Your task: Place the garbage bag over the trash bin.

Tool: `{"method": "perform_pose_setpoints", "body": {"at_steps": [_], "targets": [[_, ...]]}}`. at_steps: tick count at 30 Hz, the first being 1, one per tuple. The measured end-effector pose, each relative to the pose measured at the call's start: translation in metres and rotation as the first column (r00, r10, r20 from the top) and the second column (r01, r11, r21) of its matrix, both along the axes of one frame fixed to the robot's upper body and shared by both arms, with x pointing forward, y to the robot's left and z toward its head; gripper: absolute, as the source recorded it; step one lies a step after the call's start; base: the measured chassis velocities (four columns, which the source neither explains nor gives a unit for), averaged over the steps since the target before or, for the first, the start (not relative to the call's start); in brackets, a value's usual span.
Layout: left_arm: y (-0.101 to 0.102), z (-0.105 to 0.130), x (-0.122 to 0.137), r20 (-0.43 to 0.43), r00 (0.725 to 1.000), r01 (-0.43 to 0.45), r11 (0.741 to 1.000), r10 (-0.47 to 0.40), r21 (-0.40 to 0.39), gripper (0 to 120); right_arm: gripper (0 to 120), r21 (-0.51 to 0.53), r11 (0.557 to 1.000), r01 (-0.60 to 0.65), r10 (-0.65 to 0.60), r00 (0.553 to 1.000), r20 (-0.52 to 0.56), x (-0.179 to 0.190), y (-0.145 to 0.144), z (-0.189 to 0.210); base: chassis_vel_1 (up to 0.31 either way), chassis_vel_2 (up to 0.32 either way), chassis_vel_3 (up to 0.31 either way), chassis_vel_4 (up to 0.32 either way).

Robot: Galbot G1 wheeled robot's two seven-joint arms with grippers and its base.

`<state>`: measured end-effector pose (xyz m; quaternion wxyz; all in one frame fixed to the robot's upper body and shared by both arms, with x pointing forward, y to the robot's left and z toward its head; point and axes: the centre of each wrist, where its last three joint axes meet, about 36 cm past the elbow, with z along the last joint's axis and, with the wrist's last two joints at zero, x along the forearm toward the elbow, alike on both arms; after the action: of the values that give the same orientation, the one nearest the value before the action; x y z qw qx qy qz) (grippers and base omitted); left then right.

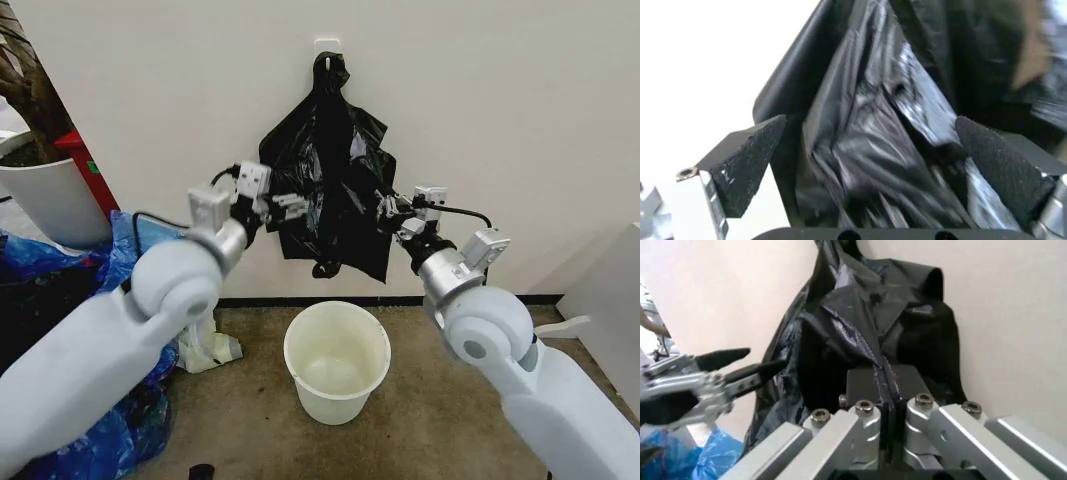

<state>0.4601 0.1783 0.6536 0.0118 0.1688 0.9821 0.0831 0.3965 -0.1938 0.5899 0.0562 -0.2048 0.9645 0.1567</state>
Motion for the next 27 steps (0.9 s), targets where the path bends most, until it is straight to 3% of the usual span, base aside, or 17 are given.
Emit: {"method": "perform_pose_setpoints", "body": {"at_steps": [12, 18, 21, 27], "targets": [[-0.064, -0.001, 0.015, -0.038, 0.999, -0.005, 0.997, 0.008, 0.077, 100, 0, 0.026, 0.999, -0.028, 0.028, 1.000, 0.005, -0.012, 0.000, 0.004, 0.000, 0.000, 0.000, 0.000], [-0.072, -0.003, 0.020, -0.046, 0.997, -0.052, 0.993, 0.057, 0.106, 100, 0, 0.028, 0.999, -0.032, 0.031, 0.999, 0.005, -0.014, -0.001, 0.003, 0.000, 0.000, 0.000, 0.000], [-0.072, -0.007, 0.030, -0.032, 0.991, -0.124, 0.982, 0.130, 0.143, 100, 0, 0.031, 0.999, -0.033, 0.033, 0.999, 0.005, -0.021, -0.004, 0.003, 0.000, 0.000, 0.000, 0.000], [-0.053, -0.007, 0.041, -0.018, 0.977, -0.208, 0.966, 0.213, 0.155, 100, 0, 0.031, 0.999, -0.023, 0.023, 1.000, 0.006, -0.025, -0.012, 0.003, 0.000, 0.000, 0.000, 0.000]]}}
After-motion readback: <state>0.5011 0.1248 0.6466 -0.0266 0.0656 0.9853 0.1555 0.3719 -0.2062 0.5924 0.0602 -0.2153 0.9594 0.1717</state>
